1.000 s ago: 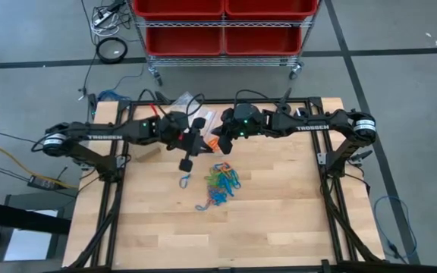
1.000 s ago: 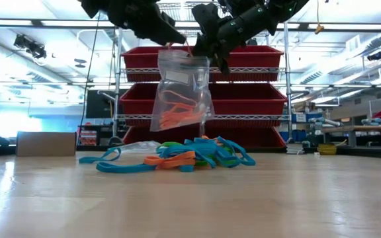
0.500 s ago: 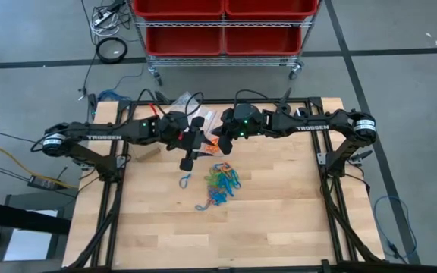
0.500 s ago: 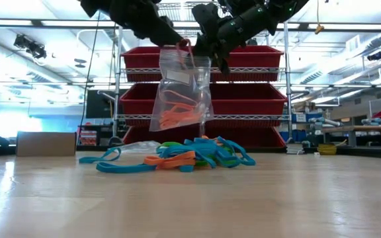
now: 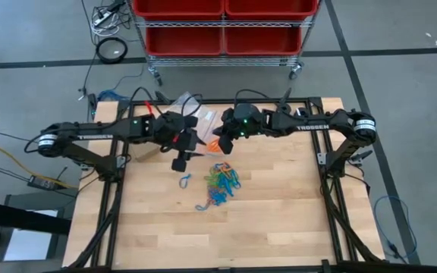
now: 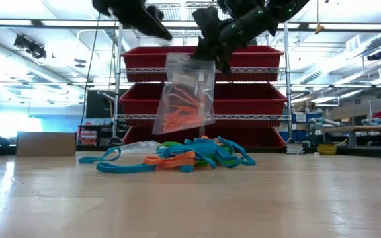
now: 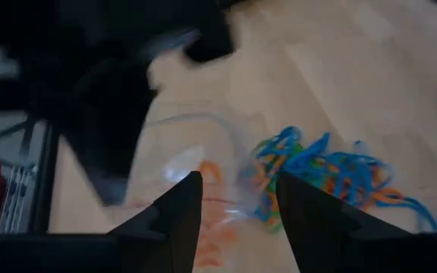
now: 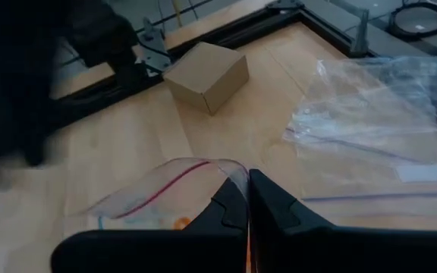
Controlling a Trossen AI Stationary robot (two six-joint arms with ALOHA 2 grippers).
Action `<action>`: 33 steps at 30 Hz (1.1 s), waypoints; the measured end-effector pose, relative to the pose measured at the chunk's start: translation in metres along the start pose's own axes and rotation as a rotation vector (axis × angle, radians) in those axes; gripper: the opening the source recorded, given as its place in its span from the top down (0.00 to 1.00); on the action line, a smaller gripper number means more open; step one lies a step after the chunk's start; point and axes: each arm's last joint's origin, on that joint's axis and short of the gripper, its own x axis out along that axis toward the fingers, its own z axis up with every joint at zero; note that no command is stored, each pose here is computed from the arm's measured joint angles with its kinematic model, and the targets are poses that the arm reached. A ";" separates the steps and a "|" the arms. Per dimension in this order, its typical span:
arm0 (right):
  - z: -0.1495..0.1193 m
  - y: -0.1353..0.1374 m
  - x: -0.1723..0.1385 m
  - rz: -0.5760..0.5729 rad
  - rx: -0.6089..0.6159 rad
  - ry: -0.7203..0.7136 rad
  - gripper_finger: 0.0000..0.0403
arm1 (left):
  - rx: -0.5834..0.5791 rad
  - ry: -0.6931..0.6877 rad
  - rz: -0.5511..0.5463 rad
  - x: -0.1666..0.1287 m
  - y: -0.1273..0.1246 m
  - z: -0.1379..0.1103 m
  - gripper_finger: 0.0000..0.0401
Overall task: Sort rubber bands
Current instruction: Put the orange rubber band into the transparent zip bag
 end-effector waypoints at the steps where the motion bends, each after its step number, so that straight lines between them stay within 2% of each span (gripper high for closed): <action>1: 0.000 -0.002 0.000 -0.007 0.009 0.006 1.00 | 0.011 0.008 -0.019 -0.003 -0.005 0.001 0.56; 7: 0.000 -0.013 0.000 -0.039 0.051 0.026 1.00 | 0.037 0.110 -0.177 -0.007 -0.041 -0.001 0.56; 12: 0.000 -0.017 -0.001 -0.015 0.091 0.050 1.00 | 0.033 0.086 -0.327 0.012 -0.073 -0.019 0.56; 18: -0.003 -0.018 -0.001 -0.009 0.107 0.076 1.00 | 0.055 0.027 -0.347 0.043 -0.099 -0.059 0.56; 24: -0.002 -0.018 -0.001 -0.004 0.109 0.073 1.00 | 0.072 -0.032 -0.372 0.075 -0.114 -0.096 0.56; 33: 0.000 -0.017 -0.001 0.005 0.088 0.050 1.00 | -0.006 0.039 -0.347 0.133 -0.112 -0.120 0.56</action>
